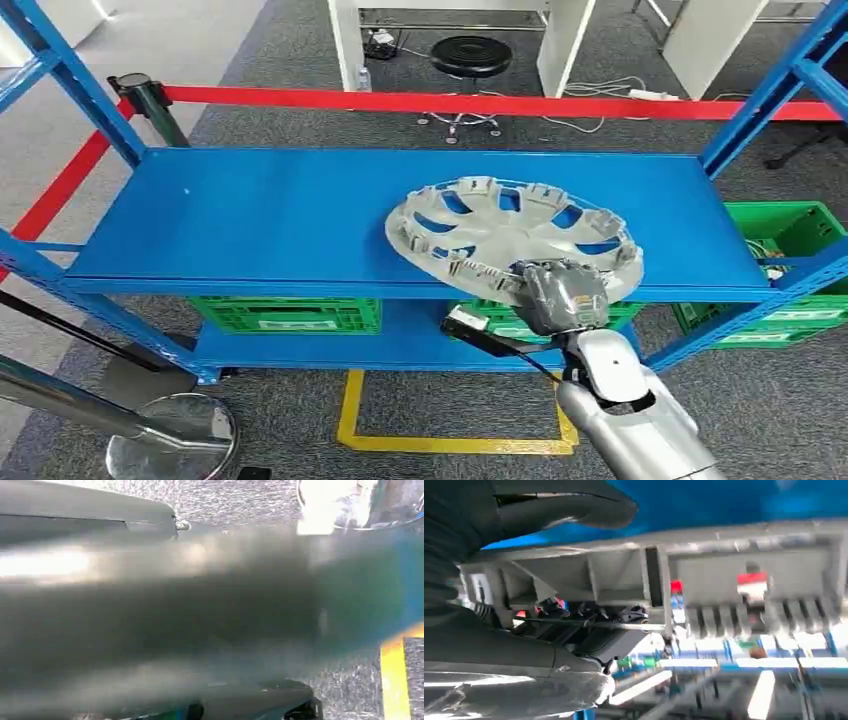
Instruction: Take the parts from the cabinet and place them on the table.
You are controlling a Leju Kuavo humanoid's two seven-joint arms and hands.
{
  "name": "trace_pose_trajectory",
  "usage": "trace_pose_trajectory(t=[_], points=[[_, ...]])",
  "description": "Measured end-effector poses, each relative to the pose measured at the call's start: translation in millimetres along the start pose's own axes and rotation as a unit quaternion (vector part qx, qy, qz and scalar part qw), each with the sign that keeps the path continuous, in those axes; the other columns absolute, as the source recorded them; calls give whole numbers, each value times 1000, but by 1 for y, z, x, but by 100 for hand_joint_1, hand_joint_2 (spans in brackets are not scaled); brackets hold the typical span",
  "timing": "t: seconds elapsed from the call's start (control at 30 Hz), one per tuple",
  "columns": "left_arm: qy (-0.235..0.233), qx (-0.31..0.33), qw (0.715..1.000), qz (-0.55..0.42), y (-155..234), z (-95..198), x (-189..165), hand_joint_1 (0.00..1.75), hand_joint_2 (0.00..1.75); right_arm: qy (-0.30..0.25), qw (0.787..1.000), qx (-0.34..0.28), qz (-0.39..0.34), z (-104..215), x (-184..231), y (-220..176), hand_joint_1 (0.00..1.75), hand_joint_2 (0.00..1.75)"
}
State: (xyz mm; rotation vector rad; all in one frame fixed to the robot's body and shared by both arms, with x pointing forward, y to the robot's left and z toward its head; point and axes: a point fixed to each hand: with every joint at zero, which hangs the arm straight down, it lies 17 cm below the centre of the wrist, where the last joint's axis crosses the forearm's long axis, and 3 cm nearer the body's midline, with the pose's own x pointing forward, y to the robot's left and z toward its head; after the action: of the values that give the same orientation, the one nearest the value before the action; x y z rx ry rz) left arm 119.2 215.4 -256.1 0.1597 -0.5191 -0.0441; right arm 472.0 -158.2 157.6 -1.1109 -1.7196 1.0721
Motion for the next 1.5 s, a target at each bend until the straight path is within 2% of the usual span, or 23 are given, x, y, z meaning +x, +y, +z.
trace_pose_trajectory(t=[0.3, 0.47, 0.83, 1.13, 1.5], points=[[-7, 11, 1000, 0, 1, 1, 1, 0, 175, -62, 985, -160, -12, -7, 47, -117, 175, 175], [-6, 11, 1000, 0, 1, 1, 1, 0, 175, -86, 972, -216, -20, -3, 65, -159, 175, 175], [-5, 12, 1000, 1, 1, 1, 1, 0, 175, -110, 958, -265, -24, 7, 78, -192, 175, 175], [2, 6, 1000, 1, 0, 1, -1, 0, 175, -151, 927, -342, -30, 26, 102, -240, 175, 175], [-7, 5, 1000, -4, 0, 0, 2, 0, 175, -178, 907, -380, -37, 39, 112, -262, 175, 175]])
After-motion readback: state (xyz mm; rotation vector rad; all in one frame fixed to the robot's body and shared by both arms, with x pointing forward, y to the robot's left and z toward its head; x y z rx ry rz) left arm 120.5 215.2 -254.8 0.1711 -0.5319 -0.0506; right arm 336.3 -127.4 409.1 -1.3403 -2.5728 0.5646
